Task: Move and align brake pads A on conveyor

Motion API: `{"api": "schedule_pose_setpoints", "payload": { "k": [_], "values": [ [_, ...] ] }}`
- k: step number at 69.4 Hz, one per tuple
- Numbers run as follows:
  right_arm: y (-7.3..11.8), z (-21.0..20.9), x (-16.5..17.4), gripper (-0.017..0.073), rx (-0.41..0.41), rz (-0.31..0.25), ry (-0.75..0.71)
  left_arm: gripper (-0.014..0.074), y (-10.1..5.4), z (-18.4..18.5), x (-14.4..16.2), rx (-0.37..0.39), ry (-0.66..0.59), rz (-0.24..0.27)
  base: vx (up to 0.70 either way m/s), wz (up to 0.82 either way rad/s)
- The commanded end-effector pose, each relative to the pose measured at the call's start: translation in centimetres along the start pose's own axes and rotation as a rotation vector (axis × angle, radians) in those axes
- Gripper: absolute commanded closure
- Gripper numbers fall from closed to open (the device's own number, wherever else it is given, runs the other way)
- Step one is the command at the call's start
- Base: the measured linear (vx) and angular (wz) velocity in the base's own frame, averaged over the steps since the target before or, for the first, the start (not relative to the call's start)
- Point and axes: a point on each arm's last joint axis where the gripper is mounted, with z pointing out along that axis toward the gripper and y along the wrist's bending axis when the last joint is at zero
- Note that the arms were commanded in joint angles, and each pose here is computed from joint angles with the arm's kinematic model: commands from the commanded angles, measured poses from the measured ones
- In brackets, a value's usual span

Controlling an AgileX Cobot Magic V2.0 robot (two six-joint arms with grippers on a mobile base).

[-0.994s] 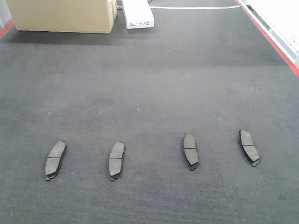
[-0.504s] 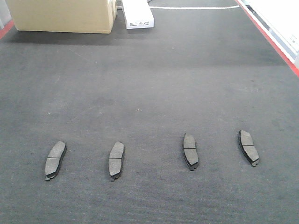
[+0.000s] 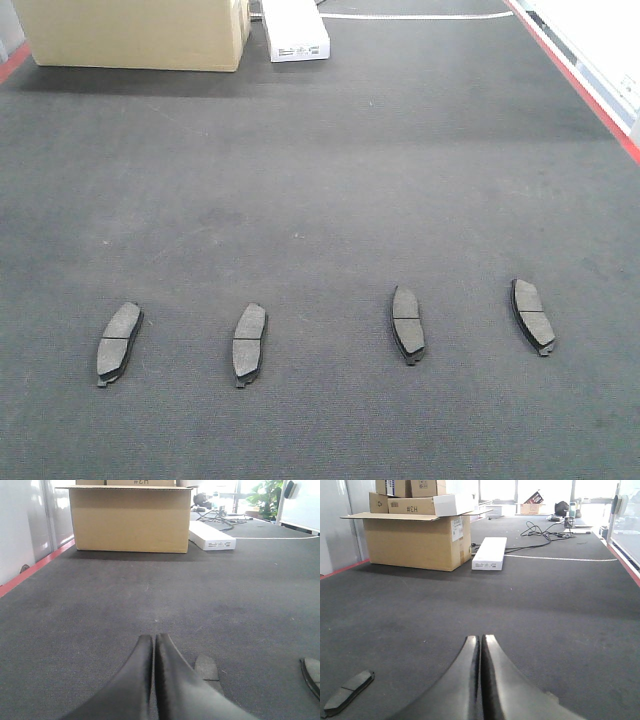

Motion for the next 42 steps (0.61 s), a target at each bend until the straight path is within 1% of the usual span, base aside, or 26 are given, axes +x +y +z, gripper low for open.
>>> {"api": "schedule_pose_setpoints", "payload": {
  "k": [1,28,31,32,35,39,42],
  "values": [
    [0.0,-0.1,-1.5,0.0569,0.003,-0.004,-0.094,0.0599,-0.1,0.0,0.1,0.014,-0.062,-0.013,0.0,0.0],
    [0.0,-0.1,-1.5,0.0569,0.004,-0.009,-0.094,0.0599,-0.1,0.0,0.1,0.014,-0.062,-0.013,0.0,0.0],
    [-0.1,-0.1,-1.5,0.0569,0.011,-0.026,-0.093,0.0599,-0.1,0.0,0.1,0.014,-0.062,-0.013,0.0,0.0],
    [-0.1,-0.1,-1.5,0.0569,0.018,-0.051,-0.094,0.0599,-0.1,0.0,0.1,0.014,-0.062,-0.013,0.0,0.0],
    [-0.3,-0.1,-1.5,0.0569,0.044,-0.088,-0.093,0.0599,-0.1,0.0,0.1,0.014,-0.062,-0.013,0.0,0.0],
    [-0.5,0.1,-0.9,0.0569,0.084,-0.103,-0.08,0.0599,-0.1,0.0,0.1,0.014,-0.062,-0.013,0.0,0.0],
    [-0.7,0.3,-0.2,0.0569,0.119,-0.104,-0.061,0.0599,-0.1,0.0,0.1,0.014,-0.062,-0.013,0.0,0.0]
  ]
}}
